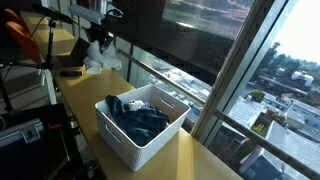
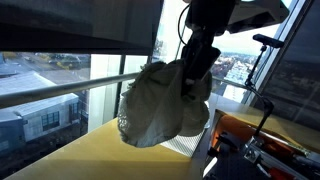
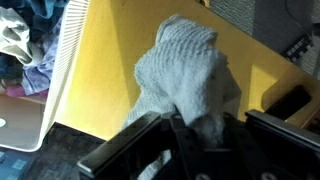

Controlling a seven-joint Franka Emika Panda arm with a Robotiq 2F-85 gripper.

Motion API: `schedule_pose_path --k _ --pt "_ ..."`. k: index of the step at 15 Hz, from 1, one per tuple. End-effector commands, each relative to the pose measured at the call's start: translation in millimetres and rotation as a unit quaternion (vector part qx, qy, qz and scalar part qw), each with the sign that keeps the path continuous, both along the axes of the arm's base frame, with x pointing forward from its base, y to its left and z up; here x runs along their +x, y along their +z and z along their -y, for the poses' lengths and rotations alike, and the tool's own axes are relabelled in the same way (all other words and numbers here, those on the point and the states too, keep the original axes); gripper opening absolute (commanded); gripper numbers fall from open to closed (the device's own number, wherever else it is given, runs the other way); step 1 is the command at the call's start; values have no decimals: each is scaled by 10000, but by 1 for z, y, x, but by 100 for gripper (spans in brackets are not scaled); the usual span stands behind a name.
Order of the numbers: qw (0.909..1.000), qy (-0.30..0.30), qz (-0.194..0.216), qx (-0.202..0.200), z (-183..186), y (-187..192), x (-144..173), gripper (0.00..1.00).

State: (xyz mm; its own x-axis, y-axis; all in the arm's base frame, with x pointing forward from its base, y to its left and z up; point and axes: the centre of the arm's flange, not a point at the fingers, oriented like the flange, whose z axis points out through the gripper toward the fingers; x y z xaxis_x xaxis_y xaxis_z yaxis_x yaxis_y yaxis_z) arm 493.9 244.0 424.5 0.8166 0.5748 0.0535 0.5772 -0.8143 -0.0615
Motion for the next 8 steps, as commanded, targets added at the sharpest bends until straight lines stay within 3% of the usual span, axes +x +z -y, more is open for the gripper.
schedule_pose_path --k 1,3,4,6,8 --pt "10000 80 23 -2 12 -10 35 5" --pt "10000 95 -16 -26 16 -19 45 5" --pt "9999 93 -15 -36 17 -20 49 45" --pt "9999 156 -41 -60 22 -17 48 51" --pt "9999 153 -32 28 38 -2 38 66"
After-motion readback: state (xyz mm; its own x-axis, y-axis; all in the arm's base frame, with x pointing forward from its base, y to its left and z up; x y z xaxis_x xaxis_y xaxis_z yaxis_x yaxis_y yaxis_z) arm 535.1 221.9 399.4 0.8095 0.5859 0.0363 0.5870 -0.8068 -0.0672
